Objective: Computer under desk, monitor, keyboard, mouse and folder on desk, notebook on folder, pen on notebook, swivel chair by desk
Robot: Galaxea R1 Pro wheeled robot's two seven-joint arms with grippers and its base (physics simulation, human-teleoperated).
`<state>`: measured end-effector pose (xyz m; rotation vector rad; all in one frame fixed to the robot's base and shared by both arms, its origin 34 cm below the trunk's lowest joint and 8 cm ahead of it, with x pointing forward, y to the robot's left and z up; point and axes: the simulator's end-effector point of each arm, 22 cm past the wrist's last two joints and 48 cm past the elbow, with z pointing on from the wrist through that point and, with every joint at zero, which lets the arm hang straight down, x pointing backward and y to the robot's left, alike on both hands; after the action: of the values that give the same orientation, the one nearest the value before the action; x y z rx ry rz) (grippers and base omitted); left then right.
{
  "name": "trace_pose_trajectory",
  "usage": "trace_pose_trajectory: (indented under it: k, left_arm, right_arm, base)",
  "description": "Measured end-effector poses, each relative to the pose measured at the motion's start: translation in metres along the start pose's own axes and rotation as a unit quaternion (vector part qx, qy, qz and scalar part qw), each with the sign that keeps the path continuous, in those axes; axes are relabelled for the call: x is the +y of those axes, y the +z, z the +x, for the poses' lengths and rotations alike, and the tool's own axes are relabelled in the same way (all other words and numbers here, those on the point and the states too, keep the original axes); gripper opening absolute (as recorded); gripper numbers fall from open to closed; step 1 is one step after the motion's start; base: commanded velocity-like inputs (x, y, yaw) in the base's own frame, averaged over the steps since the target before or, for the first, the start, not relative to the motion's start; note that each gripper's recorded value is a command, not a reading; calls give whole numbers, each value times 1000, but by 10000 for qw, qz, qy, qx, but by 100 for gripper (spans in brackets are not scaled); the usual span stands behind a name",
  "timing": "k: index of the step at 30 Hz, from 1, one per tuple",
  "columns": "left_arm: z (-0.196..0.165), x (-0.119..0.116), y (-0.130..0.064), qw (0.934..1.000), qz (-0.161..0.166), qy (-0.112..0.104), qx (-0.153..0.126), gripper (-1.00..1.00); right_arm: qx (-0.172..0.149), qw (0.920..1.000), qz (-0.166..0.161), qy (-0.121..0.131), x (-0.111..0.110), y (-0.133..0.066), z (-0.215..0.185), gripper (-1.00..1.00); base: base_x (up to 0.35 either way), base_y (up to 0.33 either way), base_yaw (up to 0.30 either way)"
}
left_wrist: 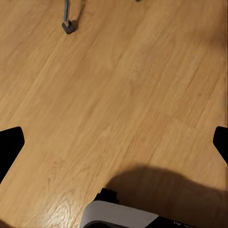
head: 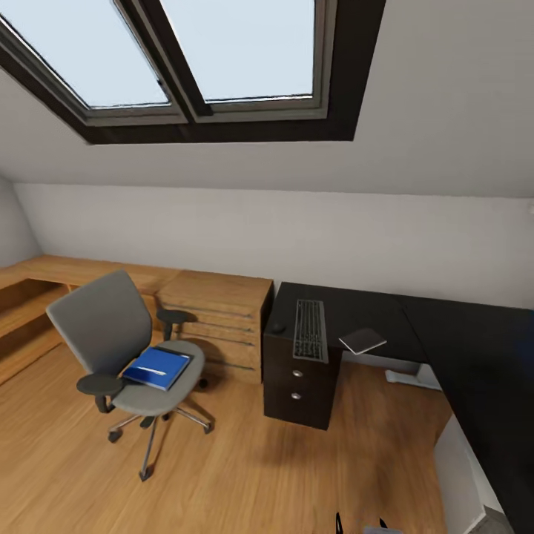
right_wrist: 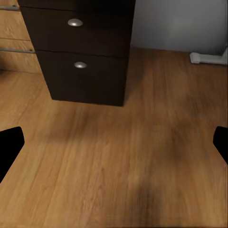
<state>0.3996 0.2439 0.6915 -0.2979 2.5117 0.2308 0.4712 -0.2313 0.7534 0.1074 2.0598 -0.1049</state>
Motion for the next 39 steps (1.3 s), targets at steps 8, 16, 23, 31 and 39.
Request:
trace_pose_trajectory:
  k: [8, 16, 23, 31, 39]
  left_arm:
    - [0, 0, 0, 10000, 5, 0, -3, 100]
    - [2, 0, 0, 10000, 7, 10, 19, 100]
    - [4, -1, 0, 10000, 8, 22, 40, 100]
    - [4, -1, 0, 10000, 12, 25, 43, 100]
    - [4, -2, 0, 10000, 18, 38, 33, 100]
  right_arm:
    - [5, 10000, 3, 0, 0, 0, 0, 100]
    - [40, 10000, 2, 1, 0, -1, 3, 100]
    - [36, 10000, -5, -3, 0, -1, 4, 100]
    - [45, 10000, 16, -19, -4, 0, 4, 100]
    - [34, 10000, -31, -15, 2, -1, 4, 100]
  base:
    - [221, 190, -300]
    - [302, 37, -192]
    - [316, 16, -18]
    - [243, 194, -1]
    - [40, 31, 0]
